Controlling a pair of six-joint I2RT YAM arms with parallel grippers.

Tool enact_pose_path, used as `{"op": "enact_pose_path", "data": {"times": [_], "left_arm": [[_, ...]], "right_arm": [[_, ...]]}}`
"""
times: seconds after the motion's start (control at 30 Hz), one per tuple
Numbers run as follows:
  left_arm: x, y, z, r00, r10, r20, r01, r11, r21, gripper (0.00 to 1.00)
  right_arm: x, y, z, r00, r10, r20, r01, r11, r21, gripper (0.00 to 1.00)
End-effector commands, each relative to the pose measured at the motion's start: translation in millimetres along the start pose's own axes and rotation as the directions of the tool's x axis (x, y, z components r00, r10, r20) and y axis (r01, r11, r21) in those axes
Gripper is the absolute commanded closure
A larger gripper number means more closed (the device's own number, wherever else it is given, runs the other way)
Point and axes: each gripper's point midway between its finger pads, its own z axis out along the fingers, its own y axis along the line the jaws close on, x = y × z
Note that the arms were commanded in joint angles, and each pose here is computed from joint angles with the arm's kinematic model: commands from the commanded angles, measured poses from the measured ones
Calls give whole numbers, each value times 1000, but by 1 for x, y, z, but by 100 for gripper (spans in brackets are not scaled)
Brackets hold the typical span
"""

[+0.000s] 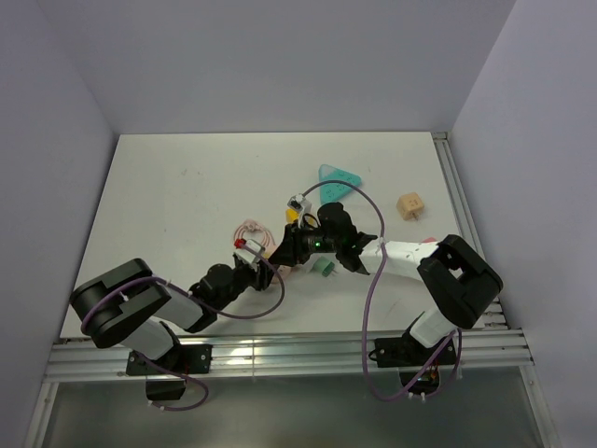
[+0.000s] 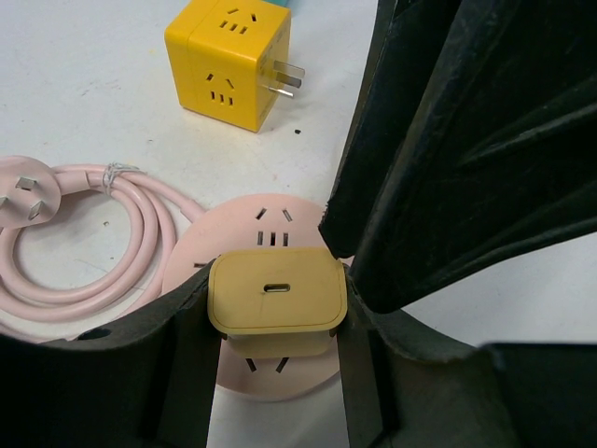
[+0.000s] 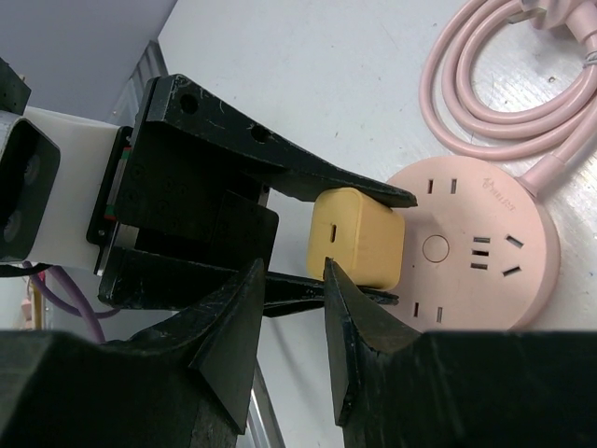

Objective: Insert the plug
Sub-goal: Insert the plug into the socket.

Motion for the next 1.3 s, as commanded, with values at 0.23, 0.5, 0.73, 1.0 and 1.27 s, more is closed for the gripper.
{"op": "enact_pose_path", "data": {"times": [0.23, 0.5, 0.73, 1.0, 1.27], "left_arm": [[-26, -2, 4, 997, 12, 77, -15, 999, 32, 100], [-34, -3, 4, 996, 43, 77, -45, 998, 34, 100], [-27, -1, 5, 997, 39, 67, -41, 999, 32, 100], [-18, 2, 9, 998, 35, 51, -36, 999, 33, 100], [-11, 3, 9, 999, 25, 41, -27, 999, 41, 100]], "right_arm": [[-18, 12, 5, 998, -54, 32, 55, 998, -39, 61], [-18, 13, 5, 998, -53, 29, 54, 998, -43, 61], [-17, 13, 5, 998, -53, 29, 54, 998, -43, 61], [-16, 12, 5, 998, -53, 26, 54, 998, -44, 61], [-15, 12, 6, 998, -53, 21, 54, 997, -47, 61]]}}
